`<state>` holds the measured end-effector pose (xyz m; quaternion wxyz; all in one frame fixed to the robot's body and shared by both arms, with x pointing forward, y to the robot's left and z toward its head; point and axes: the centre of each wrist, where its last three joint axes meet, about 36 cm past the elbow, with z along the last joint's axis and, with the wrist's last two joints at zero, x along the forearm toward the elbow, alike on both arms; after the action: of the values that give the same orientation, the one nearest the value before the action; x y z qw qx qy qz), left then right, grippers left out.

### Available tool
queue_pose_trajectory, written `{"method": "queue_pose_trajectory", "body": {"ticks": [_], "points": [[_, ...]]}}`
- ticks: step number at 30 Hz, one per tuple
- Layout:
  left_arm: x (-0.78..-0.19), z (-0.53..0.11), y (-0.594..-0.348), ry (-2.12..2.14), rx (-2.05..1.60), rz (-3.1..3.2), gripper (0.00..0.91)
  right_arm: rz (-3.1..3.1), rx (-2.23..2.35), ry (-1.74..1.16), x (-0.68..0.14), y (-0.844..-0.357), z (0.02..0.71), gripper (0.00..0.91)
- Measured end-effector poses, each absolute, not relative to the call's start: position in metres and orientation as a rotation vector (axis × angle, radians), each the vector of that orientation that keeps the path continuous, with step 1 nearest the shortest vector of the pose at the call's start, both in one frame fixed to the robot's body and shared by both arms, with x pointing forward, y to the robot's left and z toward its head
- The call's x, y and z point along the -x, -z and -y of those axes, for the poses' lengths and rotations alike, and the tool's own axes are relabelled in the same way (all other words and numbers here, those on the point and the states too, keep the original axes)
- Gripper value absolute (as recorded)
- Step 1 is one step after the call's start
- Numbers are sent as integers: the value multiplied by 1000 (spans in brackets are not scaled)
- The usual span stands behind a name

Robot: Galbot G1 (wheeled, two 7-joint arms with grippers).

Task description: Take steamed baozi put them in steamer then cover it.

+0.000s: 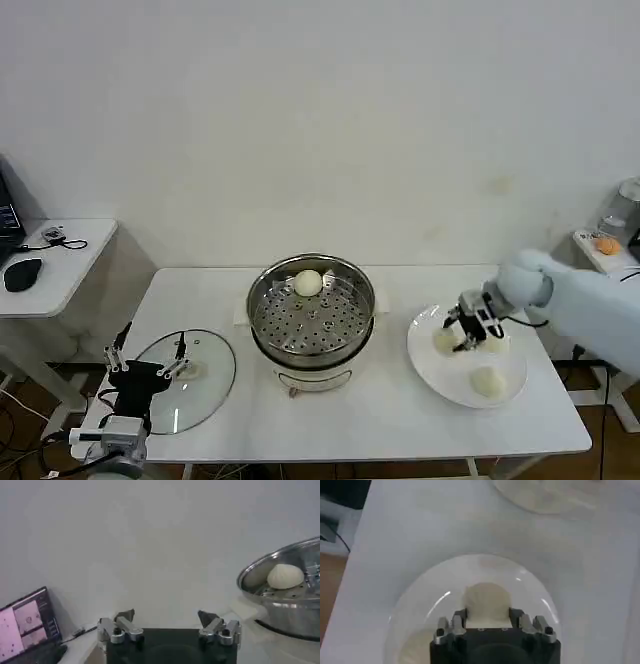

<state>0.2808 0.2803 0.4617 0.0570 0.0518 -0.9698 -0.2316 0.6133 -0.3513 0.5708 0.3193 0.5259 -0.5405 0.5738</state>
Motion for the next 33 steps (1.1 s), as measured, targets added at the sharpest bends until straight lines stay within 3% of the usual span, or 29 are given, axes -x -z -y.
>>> {"method": "queue_pose_trajectory", "body": {"ticks": [15,23,33], "points": [[-283,-284,-465,715,-166,2948,907,1588,-1385,-1665,-643,-702,279,584],[-285,-286,-466,713,-185,2953,907,1593,-1489,-1661,-652,-713,196,584],[-287,-291,-472,707,-234,2967,907,1530,-1601,-1611,-659,-689,94,595]]}}
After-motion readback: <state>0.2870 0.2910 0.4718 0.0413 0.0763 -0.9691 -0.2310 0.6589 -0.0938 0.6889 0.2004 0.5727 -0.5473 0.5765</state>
